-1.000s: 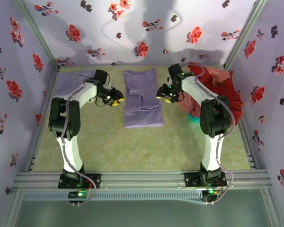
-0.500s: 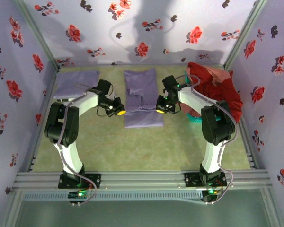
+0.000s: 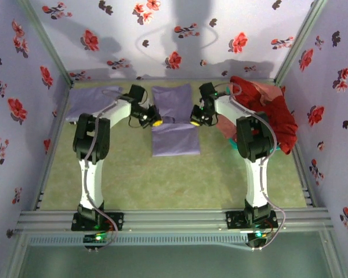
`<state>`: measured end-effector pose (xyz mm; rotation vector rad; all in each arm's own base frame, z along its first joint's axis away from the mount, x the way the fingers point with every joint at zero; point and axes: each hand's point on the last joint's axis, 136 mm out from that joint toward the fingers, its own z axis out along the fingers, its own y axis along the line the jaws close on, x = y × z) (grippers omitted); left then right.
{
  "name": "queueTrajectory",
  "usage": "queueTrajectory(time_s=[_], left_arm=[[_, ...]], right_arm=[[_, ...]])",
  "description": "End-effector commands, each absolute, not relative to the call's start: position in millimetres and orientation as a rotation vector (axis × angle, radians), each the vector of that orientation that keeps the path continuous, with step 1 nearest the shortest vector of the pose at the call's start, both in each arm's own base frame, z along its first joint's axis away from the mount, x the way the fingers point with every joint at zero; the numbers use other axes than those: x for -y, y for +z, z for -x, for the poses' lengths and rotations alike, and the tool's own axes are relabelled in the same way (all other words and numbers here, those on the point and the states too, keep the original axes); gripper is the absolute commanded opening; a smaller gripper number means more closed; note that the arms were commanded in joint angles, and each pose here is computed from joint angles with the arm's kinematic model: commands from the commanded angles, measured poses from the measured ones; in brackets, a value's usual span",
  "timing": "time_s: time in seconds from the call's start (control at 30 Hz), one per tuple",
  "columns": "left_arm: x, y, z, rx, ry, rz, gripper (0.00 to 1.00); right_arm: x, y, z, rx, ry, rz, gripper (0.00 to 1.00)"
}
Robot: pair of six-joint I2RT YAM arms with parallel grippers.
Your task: Fold and stack the t-shirts
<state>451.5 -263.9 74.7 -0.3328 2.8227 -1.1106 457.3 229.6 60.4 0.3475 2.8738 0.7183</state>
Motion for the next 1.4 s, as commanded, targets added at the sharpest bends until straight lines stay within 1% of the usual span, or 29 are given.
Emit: queueTrajectory(time_s=[0.0,0.07,0.13,0.17,0.27,0.4,0.5,0.57,0.73,0.93,1.07,1.23,1.33,1.37], left_arm=[[264,107,-475,-2.766,-1.123,0.314,0.04],[258,122,-473,-2.761,-1.070,0.279,0.07],[249,132,-462,-2.765,-1.012,0.249,0.14],[244,134,-453,-2.770,-0.986,0.241,0.18],[234,127,-412,-2.817,-0.952,0.217,0.24],[224,101,-352,-2.923,-0.871,0.180,0.32],[218,86,-318,-2.984,-0.815,0.165,0.34],[220,78,-304,-3.005,-0.801,0.170,0.35],[228,58,-288,-3.026,-0.787,0.201,0.36],[224,38,-285,-3.070,-0.606,0.140,0.36],[229,29,-287,-3.072,-0.609,0.136,0.37],[234,26,-294,-3.039,-0.619,0.124,0.35],[238,26,-302,-3.013,-0.630,0.117,0.30],[239,26,-303,-3.009,-0.634,0.116,0.27]], right_arm=[[-226,96,-485,-2.785,0.693,-0.308,0.08],[-223,115,-485,-2.759,0.678,-0.290,0.10],[-219,129,-473,-2.759,0.661,-0.277,0.15],[-216,131,-461,-2.772,0.636,-0.268,0.17],[-214,135,-416,-2.813,0.582,-0.205,0.23],[-214,112,-351,-2.914,0.499,-0.138,0.35],[-217,96,-320,-2.955,0.455,-0.101,0.40],[-215,81,-306,-2.987,0.438,-0.108,0.41],[-208,57,-293,-3.014,0.429,-0.140,0.44],[-212,36,-292,-3.046,0.439,-0.127,0.46],[-209,28,-297,-3.042,0.394,-0.106,0.46],[-207,21,-303,-3.034,0.374,-0.095,0.43],[-207,16,-308,-3.024,0.379,-0.101,0.39],[-208,15,-310,-3.018,0.391,-0.104,0.37]])
